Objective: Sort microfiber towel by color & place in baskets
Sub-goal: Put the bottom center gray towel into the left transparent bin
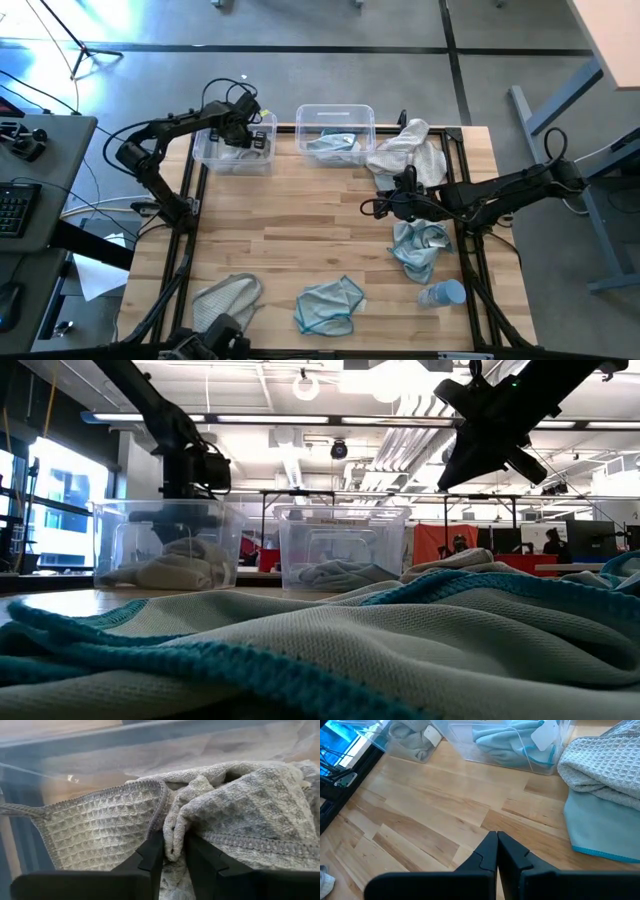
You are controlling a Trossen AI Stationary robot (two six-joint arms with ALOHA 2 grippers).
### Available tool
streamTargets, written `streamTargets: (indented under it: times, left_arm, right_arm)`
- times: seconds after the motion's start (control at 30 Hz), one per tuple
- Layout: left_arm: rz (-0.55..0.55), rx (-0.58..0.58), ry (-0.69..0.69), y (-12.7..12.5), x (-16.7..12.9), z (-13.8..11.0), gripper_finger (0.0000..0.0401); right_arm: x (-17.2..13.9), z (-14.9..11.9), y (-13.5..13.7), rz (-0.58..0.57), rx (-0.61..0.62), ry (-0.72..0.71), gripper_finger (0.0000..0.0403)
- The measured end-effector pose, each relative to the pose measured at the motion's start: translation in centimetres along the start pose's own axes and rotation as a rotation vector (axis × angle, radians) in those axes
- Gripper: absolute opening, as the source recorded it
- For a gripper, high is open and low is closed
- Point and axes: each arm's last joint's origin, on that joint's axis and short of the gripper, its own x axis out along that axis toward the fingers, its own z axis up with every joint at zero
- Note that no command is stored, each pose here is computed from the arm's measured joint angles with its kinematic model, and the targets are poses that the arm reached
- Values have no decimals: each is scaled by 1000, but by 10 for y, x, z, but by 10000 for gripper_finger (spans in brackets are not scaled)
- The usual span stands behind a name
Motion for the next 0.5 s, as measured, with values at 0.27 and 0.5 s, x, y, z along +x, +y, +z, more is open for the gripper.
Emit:
streamTargets:
  times: [0.27, 0.5]
  left_arm:
    - [-43, 17, -39, 2, -21, -3, 96]
    - [-106, 35, -159, 11, -72, -19, 99]
  right_arm:
    - [0, 0, 0, 0, -6, 0, 0]
    - [0, -1, -1, -11, -17, 5, 0]
